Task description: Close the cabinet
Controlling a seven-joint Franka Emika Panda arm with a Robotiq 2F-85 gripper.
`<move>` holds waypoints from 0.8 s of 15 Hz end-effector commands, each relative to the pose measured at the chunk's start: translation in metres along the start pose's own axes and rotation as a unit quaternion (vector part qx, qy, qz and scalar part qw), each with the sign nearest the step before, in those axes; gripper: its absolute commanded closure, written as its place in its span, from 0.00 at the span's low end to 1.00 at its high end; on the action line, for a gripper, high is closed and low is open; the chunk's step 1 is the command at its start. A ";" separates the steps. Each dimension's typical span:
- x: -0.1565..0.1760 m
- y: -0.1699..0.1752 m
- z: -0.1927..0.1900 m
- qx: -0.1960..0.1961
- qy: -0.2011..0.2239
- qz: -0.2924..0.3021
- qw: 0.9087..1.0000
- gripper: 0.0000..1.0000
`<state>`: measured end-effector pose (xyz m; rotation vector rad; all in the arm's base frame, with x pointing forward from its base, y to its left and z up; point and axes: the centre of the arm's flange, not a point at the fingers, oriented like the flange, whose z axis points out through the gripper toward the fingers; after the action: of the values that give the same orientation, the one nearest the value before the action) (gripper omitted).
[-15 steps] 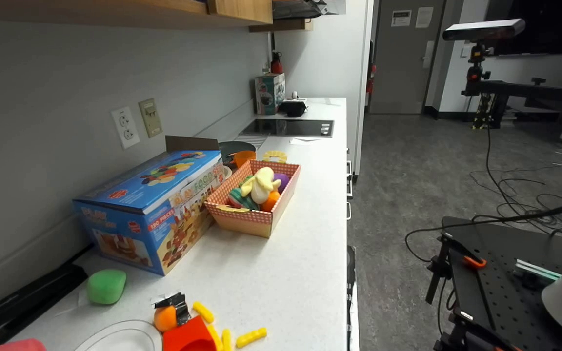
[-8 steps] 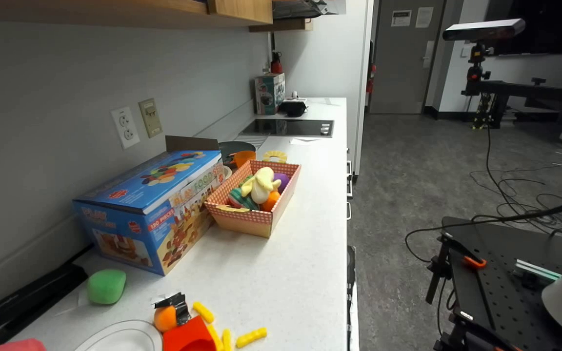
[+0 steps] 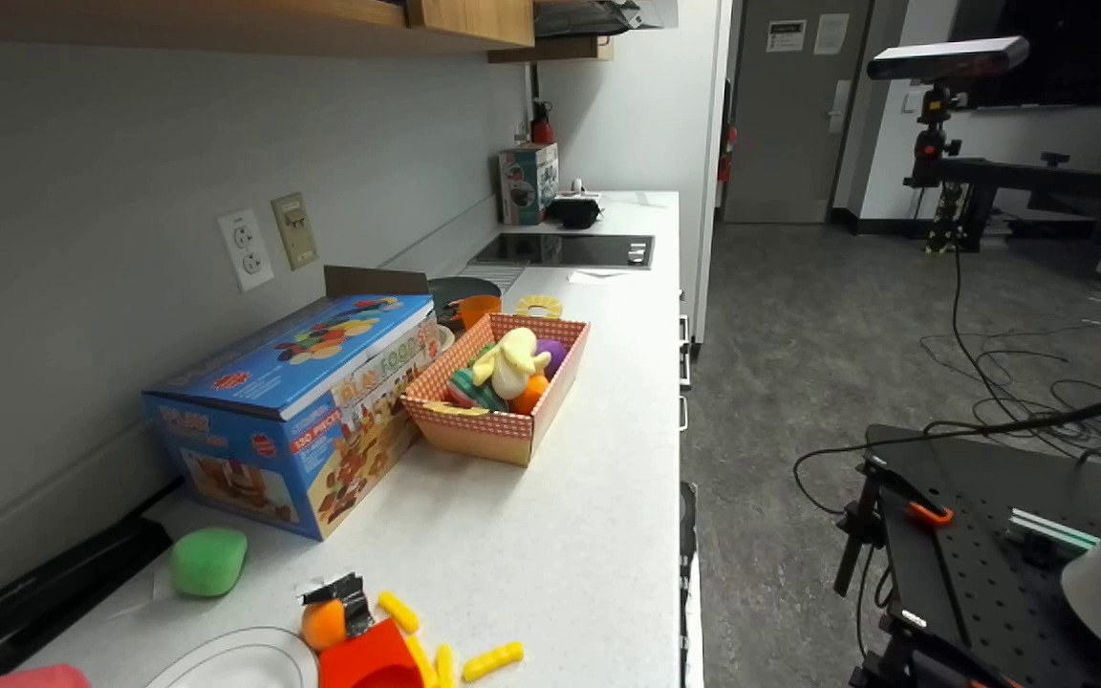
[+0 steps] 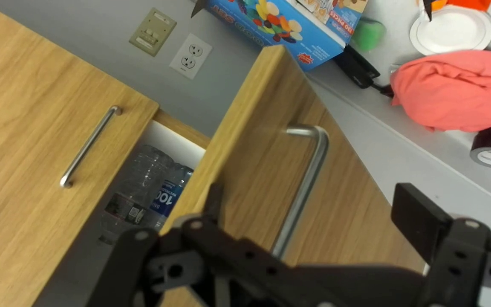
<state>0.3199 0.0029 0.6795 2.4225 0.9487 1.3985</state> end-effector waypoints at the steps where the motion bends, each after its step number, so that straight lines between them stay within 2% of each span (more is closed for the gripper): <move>1: 0.000 0.000 0.000 0.000 0.000 0.000 1.000 0.00; 12: 0.002 0.000 0.001 -0.009 0.026 0.006 1.000 0.00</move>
<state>0.3201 0.0046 0.6812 2.4083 0.9284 1.4445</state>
